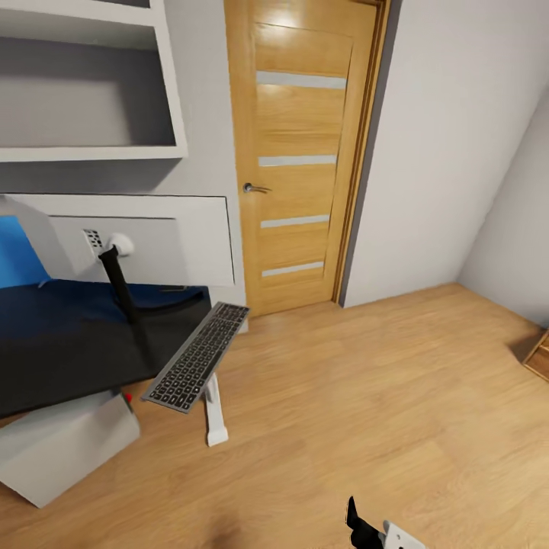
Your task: In the bedroom, organize the workspace by keeping the computer under the desk, ensuring the monitor is on the desk, placing the keyboard on the desk next to the monitor, placing the mouse on the desk next to the keyboard, moving the folder from the swivel chair onto the desk next to the mouse, stacking the notebook on top of the folder with the pen on top of the notebook, and positioning the swivel chair next to the desk.
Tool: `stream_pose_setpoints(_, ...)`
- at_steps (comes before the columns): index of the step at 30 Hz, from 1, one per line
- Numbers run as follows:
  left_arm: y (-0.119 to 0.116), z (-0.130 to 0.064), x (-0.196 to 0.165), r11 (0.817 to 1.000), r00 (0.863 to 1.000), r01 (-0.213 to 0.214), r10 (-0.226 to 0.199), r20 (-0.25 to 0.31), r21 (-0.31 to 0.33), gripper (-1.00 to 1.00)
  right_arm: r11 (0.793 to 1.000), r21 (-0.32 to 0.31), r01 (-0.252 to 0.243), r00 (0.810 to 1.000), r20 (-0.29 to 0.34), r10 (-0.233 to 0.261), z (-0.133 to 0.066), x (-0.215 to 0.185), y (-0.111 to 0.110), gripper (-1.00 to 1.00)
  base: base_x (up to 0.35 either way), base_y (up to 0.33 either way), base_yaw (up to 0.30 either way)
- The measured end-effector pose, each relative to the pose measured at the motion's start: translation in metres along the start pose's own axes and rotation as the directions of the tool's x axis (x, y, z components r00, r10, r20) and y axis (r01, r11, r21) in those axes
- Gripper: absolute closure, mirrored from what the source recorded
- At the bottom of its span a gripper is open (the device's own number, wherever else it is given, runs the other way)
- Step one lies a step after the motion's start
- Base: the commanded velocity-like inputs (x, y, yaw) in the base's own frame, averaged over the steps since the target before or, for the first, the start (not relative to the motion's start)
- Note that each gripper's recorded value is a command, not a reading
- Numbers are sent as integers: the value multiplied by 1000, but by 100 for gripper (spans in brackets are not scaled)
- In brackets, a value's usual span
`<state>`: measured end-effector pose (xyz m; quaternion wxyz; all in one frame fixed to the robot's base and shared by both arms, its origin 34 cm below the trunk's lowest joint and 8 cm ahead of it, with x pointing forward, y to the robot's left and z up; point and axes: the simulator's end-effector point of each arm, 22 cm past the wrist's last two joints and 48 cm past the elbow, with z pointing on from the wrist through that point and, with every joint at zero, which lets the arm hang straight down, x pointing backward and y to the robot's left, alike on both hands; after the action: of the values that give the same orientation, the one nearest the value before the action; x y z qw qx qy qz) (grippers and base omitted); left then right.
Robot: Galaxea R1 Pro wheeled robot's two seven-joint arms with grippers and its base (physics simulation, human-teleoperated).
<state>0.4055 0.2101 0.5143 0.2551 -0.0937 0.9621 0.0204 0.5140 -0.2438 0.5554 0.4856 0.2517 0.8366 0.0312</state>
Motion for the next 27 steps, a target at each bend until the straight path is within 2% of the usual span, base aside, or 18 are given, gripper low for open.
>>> stream_pose_setpoints(11,-1,0,0,1000,1000,-1,1,0,2,-100,1000,0,-1,1000,0,1,0,0,0,-100,189,0,-272)
stream_pose_setpoints(27,-2,0,0,1000,1000,-4,4,0,6,-100,1000,-1,0,1000,0,0,0,0,0,-100,18,0,-288)
